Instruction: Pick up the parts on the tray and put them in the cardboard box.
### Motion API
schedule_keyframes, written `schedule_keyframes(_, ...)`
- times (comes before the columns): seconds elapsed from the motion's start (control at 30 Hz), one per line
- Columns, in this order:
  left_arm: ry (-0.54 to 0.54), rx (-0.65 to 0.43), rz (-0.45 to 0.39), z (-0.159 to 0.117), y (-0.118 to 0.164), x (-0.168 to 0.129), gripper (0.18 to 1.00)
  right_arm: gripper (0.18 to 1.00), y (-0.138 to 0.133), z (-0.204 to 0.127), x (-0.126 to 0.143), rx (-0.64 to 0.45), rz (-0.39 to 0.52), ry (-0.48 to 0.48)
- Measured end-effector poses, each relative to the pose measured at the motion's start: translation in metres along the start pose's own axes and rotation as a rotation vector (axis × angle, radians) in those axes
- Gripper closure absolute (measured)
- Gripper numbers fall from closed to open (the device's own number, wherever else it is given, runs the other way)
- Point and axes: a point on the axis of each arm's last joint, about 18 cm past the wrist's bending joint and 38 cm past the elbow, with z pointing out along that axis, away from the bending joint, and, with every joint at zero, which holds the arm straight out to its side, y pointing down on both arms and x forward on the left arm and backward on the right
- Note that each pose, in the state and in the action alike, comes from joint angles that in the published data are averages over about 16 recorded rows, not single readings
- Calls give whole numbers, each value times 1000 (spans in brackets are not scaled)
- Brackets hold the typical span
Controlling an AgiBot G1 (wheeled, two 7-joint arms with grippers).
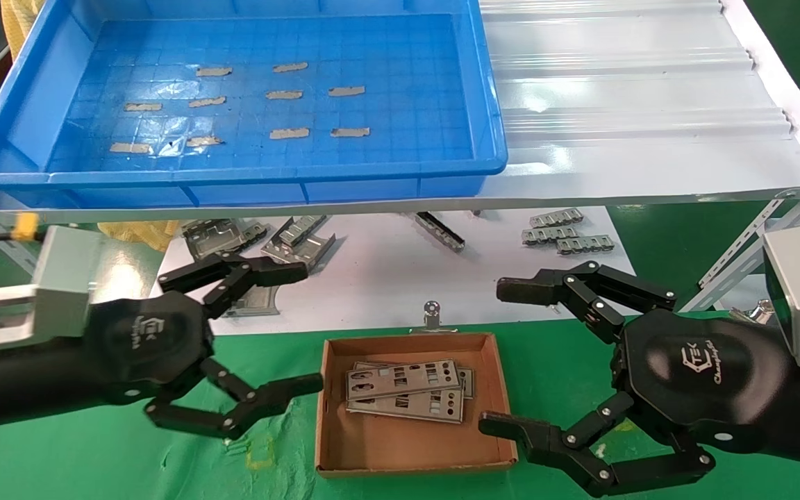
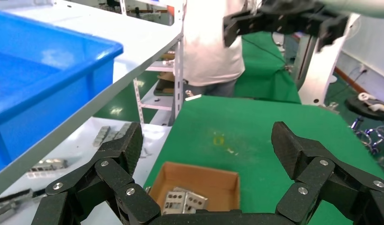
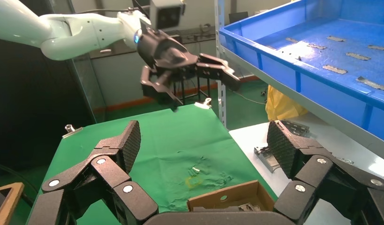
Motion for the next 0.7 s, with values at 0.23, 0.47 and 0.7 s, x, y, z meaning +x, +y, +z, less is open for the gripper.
schedule_keyframes(0.23,28,0,-12,-12,-19,19,184,178,0,0,0,0,0,0)
schedule_keyframes(0.47,61,-7,-23,-20,-36,38,184,178,0,0,0,0,0,0)
schedule_keyframes(0.7,80,-12,-28,-23,-44,48,184,178,0,0,0,0,0,0)
